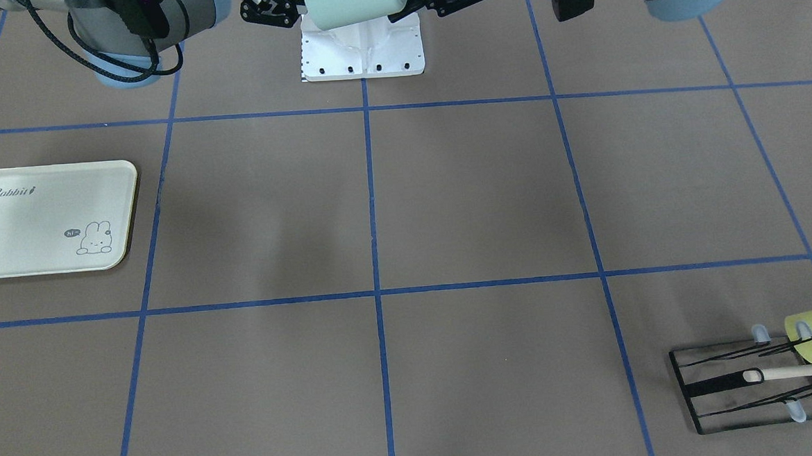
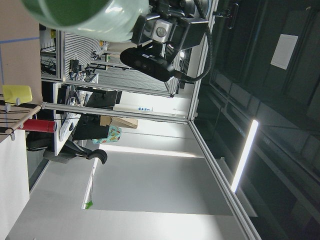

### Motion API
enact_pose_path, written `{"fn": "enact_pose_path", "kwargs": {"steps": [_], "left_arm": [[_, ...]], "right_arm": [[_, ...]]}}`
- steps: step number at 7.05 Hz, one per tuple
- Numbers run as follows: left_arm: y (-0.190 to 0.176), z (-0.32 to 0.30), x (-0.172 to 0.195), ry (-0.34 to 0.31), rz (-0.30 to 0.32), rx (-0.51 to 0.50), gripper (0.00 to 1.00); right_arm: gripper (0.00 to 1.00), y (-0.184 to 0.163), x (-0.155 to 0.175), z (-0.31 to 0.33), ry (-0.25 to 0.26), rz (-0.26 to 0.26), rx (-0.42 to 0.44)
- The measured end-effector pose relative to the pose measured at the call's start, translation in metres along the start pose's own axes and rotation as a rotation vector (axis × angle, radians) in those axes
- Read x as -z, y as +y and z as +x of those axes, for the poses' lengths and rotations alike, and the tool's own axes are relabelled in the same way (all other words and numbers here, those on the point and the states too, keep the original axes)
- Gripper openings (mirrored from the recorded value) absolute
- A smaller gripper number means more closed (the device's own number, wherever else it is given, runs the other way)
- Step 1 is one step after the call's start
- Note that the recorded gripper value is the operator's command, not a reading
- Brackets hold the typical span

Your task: Left arm grabs green cup and hands to right arm on tray

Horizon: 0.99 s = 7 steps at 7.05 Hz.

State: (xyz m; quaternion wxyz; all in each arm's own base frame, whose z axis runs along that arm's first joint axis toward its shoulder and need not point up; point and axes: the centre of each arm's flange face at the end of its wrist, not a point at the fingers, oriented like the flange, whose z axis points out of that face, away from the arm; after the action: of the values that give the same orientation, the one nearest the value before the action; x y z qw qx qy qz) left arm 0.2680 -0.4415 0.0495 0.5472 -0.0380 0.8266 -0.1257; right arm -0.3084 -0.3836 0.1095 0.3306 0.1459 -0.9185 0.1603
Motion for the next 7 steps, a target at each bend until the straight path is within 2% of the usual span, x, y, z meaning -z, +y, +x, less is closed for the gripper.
{"fn": "enact_pose_path", "kwargs": {"steps": [3,4,5,6,7], "left_arm": [[0.003,0.0024,0.0002,0.006,-0.005,-0.003,0.0],[0.0043,0.0032,0.001,0.008,-0.007,-0.002,0.0],[0.0051,0.0035,0.0012,0.009,-0.008,-0.002,0.0],[0.0053,0.0034,0.0012,0.008,-0.008,-0.002,0.0],[0.0051,0.0031,0.0009,0.008,-0.008,-0.003,0.0]], "right_arm": [[0.75,0.0023,0.0,0.0023,0.005,-0.004,-0.001],[0.68,0.0025,0.0001,0.0025,0.005,-0.004,-0.001],[0.39,0.0027,0.0001,0.0027,0.006,-0.005,-0.002],[0.02,0.0027,0.0002,0.0029,0.006,-0.005,-0.003],[0.0,0.0027,0.0002,0.0031,0.007,-0.005,-0.003]]}}
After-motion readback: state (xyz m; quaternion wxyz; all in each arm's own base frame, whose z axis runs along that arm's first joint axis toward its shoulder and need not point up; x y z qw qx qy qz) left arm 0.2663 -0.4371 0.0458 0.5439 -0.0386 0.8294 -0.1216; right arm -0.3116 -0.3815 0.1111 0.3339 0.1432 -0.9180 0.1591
